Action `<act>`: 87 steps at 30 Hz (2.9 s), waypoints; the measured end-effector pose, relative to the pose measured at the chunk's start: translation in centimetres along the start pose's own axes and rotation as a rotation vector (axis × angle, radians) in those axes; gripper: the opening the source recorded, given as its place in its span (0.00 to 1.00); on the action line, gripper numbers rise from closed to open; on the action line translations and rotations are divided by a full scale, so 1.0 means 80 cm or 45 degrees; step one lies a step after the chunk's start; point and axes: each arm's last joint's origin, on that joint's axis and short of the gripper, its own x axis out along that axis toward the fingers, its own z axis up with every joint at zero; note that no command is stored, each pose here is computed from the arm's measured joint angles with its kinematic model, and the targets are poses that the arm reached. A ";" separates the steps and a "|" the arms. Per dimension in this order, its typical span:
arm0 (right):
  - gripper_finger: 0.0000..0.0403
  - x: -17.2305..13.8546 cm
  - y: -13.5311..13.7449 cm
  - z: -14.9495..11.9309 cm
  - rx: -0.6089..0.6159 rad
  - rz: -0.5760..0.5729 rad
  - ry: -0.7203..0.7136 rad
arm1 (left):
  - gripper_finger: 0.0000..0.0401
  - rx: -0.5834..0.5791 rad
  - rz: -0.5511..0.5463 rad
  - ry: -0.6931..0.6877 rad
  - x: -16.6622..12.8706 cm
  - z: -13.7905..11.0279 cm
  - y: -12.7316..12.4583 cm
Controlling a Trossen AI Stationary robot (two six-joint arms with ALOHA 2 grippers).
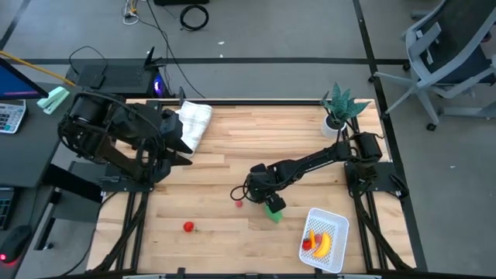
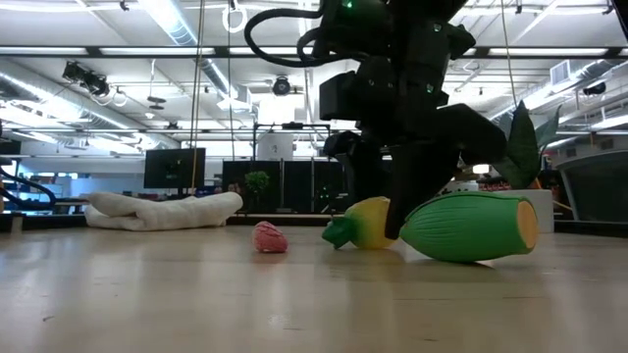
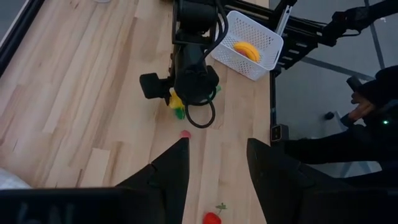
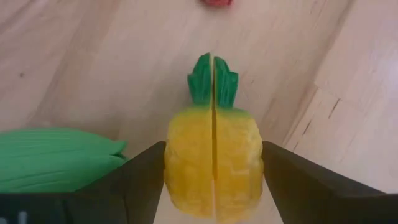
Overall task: Pick and placing Produce into tupperware
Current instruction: Put the yellow pineapple into the white basket
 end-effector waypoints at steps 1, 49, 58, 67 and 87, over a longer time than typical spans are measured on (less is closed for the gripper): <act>0.66 0.000 0.000 0.000 -0.001 0.001 0.000 | 0.42 0.000 0.000 0.001 0.000 0.000 0.000; 0.44 -0.237 0.279 -0.078 1.360 0.214 0.176 | 0.42 0.084 0.069 -0.028 0.000 0.001 0.002; 0.44 -0.160 0.285 -0.072 1.368 0.035 0.457 | 0.42 0.045 0.078 -0.034 0.000 0.001 0.002; 0.44 -0.099 0.259 -0.080 1.328 -0.081 0.614 | 0.41 0.023 0.078 -0.034 0.000 0.001 0.002; 0.66 -0.100 0.226 -0.082 1.386 -0.008 0.641 | 0.40 -0.011 0.074 -0.033 0.000 0.001 0.002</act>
